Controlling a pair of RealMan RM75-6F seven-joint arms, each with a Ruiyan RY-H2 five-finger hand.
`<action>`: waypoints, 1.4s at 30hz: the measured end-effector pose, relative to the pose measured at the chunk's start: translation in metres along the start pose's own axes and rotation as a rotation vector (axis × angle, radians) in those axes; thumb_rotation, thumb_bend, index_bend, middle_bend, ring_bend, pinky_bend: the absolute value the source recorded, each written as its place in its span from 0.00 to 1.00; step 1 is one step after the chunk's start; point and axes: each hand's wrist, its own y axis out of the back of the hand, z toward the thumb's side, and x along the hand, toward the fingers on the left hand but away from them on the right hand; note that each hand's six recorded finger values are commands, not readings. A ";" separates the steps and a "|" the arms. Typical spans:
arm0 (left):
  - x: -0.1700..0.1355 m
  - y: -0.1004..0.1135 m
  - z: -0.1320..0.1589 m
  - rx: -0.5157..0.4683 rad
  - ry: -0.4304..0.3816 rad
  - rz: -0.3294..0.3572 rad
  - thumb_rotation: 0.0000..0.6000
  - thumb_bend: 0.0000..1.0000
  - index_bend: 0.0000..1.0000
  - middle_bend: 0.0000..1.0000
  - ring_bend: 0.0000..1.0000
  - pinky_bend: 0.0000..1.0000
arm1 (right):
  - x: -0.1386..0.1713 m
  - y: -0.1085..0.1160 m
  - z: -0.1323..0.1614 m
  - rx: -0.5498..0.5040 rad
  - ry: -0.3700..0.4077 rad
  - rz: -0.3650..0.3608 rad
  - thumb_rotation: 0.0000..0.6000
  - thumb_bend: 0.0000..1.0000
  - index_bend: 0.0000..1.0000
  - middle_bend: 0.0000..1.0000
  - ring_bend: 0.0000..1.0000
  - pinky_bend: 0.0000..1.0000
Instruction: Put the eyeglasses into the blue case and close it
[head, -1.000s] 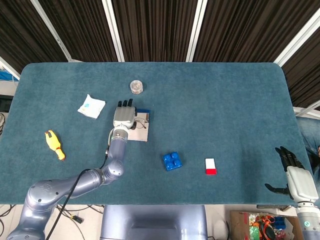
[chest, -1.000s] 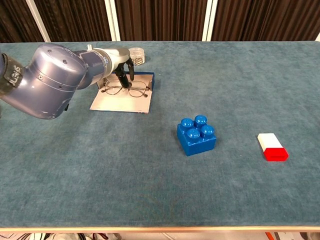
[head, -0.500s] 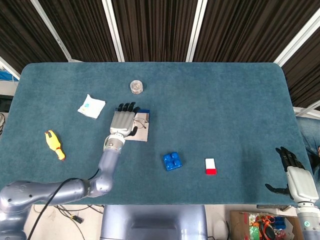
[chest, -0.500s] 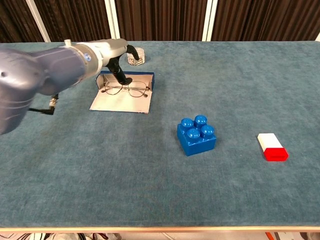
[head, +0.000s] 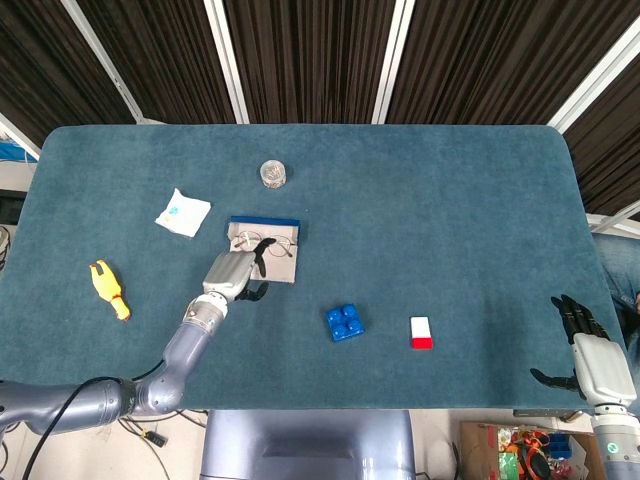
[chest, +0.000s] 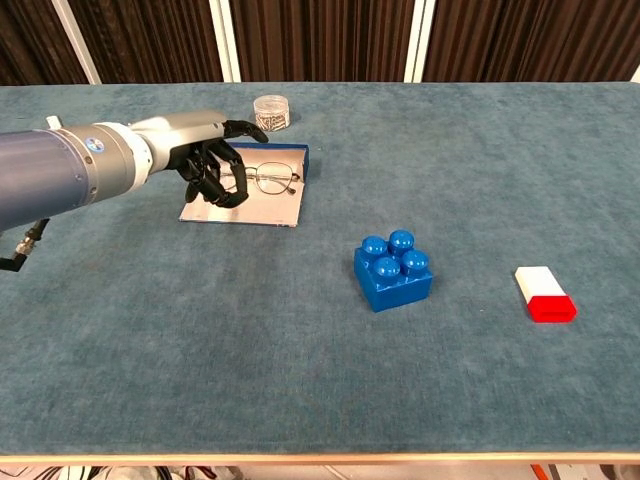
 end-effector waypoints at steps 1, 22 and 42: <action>0.000 0.000 -0.002 -0.003 0.004 0.003 1.00 0.40 0.02 0.67 0.80 0.72 | 0.000 0.000 0.000 0.000 -0.001 0.000 1.00 0.02 0.00 0.00 0.00 0.17; 0.011 -0.016 -0.024 -0.017 0.099 -0.048 1.00 0.44 0.00 0.75 0.83 0.76 | 0.000 0.001 -0.001 -0.004 -0.009 0.000 1.00 0.03 0.00 0.00 0.00 0.17; 0.030 -0.025 -0.031 -0.012 0.162 -0.074 1.00 0.44 0.00 0.74 0.83 0.76 | 0.000 0.001 -0.002 -0.008 -0.012 0.000 1.00 0.03 0.00 0.00 0.00 0.17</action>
